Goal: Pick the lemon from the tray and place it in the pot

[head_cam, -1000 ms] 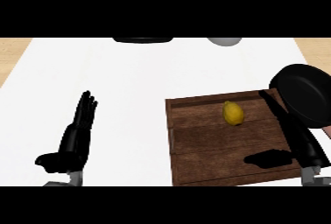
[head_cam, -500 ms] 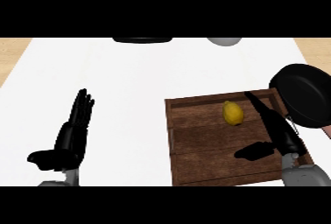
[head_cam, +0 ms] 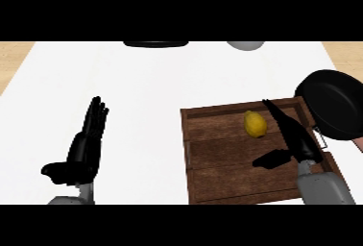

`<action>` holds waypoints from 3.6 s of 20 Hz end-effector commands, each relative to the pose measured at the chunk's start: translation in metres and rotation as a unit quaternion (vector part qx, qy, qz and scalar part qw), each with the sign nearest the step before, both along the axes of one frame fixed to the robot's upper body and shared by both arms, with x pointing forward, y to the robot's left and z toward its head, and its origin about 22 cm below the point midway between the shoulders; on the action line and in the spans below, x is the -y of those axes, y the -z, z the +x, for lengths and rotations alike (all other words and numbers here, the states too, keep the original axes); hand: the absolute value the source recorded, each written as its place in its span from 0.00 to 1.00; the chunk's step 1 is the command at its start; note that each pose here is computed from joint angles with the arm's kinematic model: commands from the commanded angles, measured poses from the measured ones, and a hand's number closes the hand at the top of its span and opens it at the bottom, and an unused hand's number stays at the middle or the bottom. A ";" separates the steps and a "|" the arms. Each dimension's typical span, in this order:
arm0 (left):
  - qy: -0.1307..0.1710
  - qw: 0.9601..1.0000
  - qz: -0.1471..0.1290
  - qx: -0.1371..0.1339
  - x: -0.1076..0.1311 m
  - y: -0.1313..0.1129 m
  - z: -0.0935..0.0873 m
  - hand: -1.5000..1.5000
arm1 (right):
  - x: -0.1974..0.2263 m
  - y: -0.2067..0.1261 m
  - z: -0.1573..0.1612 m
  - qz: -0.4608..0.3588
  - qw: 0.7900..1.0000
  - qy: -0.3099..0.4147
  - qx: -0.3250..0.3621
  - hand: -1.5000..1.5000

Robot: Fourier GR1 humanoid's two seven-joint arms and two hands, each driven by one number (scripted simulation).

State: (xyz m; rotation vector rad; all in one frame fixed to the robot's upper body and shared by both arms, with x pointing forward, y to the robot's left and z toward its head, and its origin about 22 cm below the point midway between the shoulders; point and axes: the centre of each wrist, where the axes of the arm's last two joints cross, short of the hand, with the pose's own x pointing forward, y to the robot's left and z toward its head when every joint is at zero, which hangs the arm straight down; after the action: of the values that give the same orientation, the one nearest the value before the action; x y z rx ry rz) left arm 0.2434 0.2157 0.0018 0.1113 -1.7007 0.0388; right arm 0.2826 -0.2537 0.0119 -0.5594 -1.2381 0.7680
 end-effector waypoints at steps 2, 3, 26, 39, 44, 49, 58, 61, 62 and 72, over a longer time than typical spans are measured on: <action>0.003 1.000 0.006 0.007 -0.015 -0.016 -0.002 0.50 | -0.001 0.018 0.008 0.007 1.000 0.003 0.005 0.00; 0.007 1.000 -0.002 0.000 -0.020 -0.012 0.013 0.50 | -0.005 -0.002 0.002 0.005 1.000 0.007 -0.005 0.00; 0.014 1.000 0.001 -0.004 -0.003 0.000 -0.007 0.50 | -0.093 0.002 0.035 -0.229 0.962 -0.147 0.033 1.00; -0.004 1.000 -0.002 -0.001 -0.017 -0.013 0.006 0.50 | -0.138 -0.114 -0.002 -0.186 0.940 -0.073 0.276 1.00; -0.016 1.000 0.006 0.007 -0.021 -0.008 -0.011 0.50 | -0.123 -0.135 -0.030 -0.223 0.930 0.017 0.290 1.00; 0.001 1.000 -0.003 0.000 -0.001 -0.002 0.000 0.50 | -0.109 -0.153 -0.016 -0.241 0.922 0.073 0.295 1.00; 0.010 1.000 -0.005 0.005 -0.007 -0.011 -0.006 0.50 | -0.015 -0.166 0.021 -0.244 0.921 0.143 0.270 1.00; 0.000 1.000 -0.006 -0.010 -0.006 0.004 -0.010 0.50 | 0.018 -0.148 0.009 -0.257 0.915 0.157 0.267 1.00; 0.004 1.000 -0.002 0.003 -0.014 -0.002 -0.001 0.50 | 0.034 -0.160 0.025 -0.241 0.917 0.170 0.267 1.00; -0.001 1.000 0.000 0.004 -0.006 -0.013 0.003 0.50 | 0.122 -0.151 0.074 -0.239 0.926 0.174 0.233 1.00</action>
State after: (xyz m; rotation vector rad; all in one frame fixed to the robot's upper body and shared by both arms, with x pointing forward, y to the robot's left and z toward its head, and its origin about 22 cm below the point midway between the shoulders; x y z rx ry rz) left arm 0.2476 0.2223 0.0076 0.1018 -1.7025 0.0344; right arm 0.3417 -0.3485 0.1640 -1.4231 -1.3344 0.6662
